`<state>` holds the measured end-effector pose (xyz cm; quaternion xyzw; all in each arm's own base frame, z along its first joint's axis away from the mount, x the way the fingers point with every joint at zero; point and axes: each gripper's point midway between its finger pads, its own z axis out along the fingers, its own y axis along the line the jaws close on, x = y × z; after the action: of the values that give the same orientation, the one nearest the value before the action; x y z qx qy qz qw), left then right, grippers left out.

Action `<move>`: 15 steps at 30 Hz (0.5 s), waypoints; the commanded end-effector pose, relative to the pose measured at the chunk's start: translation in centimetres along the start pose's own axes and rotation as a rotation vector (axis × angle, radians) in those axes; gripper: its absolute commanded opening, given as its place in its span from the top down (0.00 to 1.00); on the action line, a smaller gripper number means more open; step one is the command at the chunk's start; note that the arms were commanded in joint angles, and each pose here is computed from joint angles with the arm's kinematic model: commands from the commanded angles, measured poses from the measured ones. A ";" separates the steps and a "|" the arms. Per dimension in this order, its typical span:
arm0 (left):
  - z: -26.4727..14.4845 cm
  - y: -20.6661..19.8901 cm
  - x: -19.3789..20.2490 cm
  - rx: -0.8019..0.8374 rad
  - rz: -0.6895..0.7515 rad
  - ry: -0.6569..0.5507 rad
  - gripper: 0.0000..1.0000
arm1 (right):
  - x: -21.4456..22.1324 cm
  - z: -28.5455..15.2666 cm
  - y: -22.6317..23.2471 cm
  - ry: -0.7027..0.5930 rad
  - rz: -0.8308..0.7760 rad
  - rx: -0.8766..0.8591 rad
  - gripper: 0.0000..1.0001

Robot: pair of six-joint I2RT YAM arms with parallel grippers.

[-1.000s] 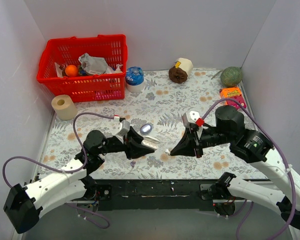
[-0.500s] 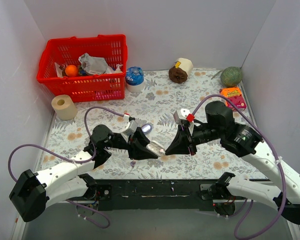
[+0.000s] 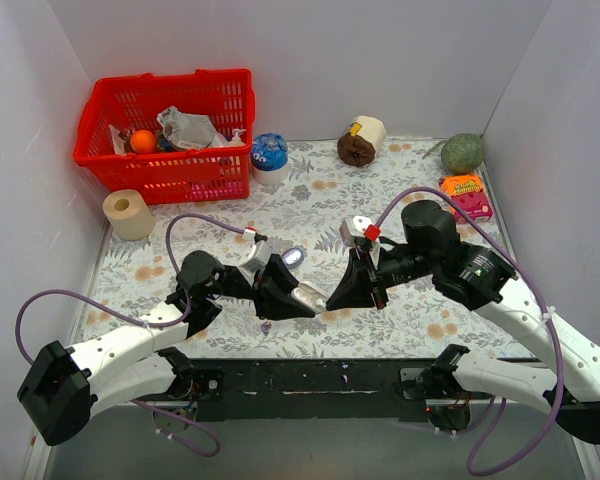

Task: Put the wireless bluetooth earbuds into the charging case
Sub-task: Place the earbud in the charging case.

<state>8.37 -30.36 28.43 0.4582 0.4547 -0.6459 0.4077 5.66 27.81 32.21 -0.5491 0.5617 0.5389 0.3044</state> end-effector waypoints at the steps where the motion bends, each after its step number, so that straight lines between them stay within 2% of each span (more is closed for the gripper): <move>1: 0.2 -0.5 -2.1 0.012 0.063 -0.047 1.00 | -0.6 0.3 0.5 -0.023 -0.018 -0.032 0.99; 15: 0.5 -0.7 -2.6 0.042 0.053 -0.061 1.00 | -0.1 0.8 -0.5 -0.022 -0.006 -0.001 0.99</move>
<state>8.42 -30.47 29.00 0.4525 0.4468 -0.6551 0.4080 5.63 28.16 31.68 -0.5471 0.5641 0.5427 0.2965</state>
